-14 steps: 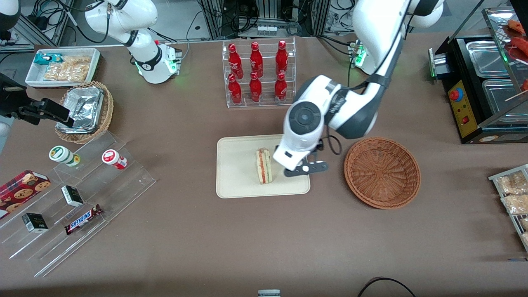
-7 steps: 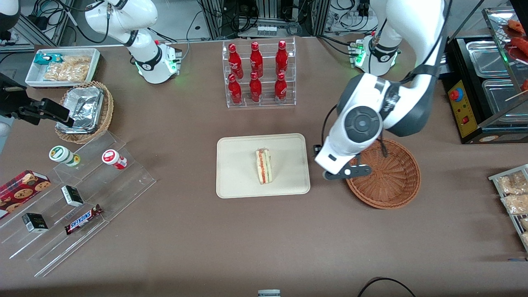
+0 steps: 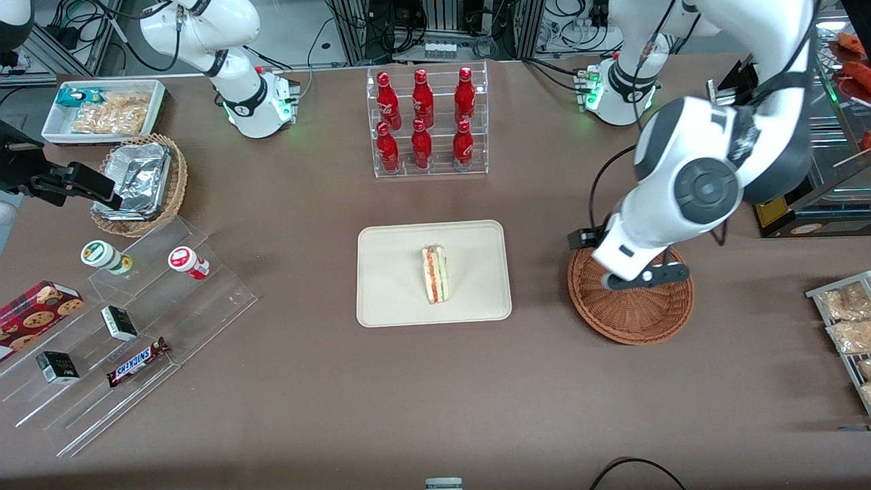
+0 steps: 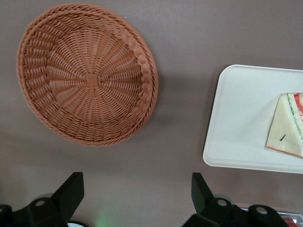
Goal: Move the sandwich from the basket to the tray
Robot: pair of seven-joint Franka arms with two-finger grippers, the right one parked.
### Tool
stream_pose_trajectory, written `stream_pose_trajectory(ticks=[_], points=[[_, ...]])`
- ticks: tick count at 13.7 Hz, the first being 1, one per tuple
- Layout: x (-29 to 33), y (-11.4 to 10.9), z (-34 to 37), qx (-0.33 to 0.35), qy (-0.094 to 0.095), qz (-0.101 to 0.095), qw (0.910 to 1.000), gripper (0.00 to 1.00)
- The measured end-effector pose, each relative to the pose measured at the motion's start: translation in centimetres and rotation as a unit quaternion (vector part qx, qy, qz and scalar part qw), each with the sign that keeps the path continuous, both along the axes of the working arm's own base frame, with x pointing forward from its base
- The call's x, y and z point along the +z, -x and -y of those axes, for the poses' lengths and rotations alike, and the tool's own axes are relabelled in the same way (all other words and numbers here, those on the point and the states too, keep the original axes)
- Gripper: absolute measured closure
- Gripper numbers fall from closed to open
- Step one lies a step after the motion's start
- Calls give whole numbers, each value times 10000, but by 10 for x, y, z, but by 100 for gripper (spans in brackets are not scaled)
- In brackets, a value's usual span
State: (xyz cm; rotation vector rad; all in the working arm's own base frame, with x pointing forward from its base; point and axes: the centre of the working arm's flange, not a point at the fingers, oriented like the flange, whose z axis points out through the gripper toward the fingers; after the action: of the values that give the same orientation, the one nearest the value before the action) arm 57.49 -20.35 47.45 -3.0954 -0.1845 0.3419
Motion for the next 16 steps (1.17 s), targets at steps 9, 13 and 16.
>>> stream_pose_trajectory(ticks=[9,13,16], points=[[76,40,-124,-430,-109,79,9990,0],[96,46,-144,-288,-208,273,9990,0],[104,48,-159,-370,-201,348,9985,0]])
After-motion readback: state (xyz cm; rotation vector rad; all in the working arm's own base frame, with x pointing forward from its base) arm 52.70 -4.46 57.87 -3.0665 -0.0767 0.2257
